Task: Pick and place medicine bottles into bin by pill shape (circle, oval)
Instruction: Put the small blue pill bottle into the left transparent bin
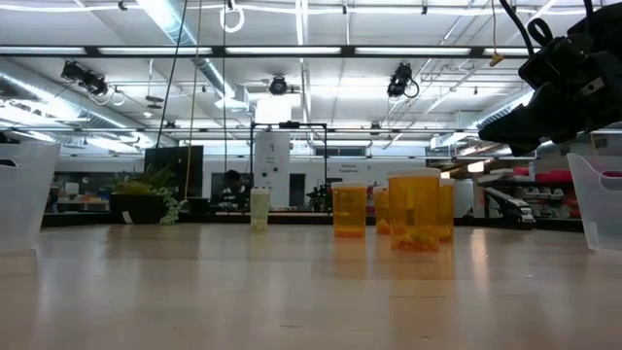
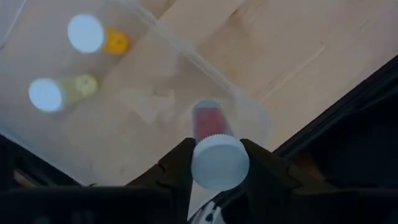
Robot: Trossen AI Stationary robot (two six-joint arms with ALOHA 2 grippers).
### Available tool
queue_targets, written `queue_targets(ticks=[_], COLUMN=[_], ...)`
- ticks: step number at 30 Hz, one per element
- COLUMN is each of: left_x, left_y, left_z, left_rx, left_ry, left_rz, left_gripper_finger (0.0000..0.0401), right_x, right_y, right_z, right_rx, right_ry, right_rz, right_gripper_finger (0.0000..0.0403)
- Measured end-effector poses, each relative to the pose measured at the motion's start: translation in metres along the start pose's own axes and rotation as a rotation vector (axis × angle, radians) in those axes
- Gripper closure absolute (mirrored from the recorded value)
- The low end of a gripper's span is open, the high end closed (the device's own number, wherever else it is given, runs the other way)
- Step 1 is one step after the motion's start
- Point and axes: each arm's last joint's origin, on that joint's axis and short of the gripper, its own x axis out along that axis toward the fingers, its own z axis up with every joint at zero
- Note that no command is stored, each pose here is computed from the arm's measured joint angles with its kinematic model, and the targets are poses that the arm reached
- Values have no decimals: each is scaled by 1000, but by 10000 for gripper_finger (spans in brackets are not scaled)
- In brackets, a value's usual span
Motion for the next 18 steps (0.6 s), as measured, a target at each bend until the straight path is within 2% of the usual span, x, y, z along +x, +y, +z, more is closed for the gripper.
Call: queue_targets(ticks=[5,14,18], left_x=[10,28,37], left_y=[-1,-6,-7], left_z=[-8,-16,-20], left_rx=[0,19,29], left_ry=[-7,2,12], left_rz=[49,108,152], left_gripper_finger=[260,273,262], right_x=[0,0,0], right_y=[0,0,0], right_z=[0,0,0], right_rx=[0,0,0], right_ry=[0,0,0], right_rz=[0,0,0], right_gripper_finger=[324,324,324])
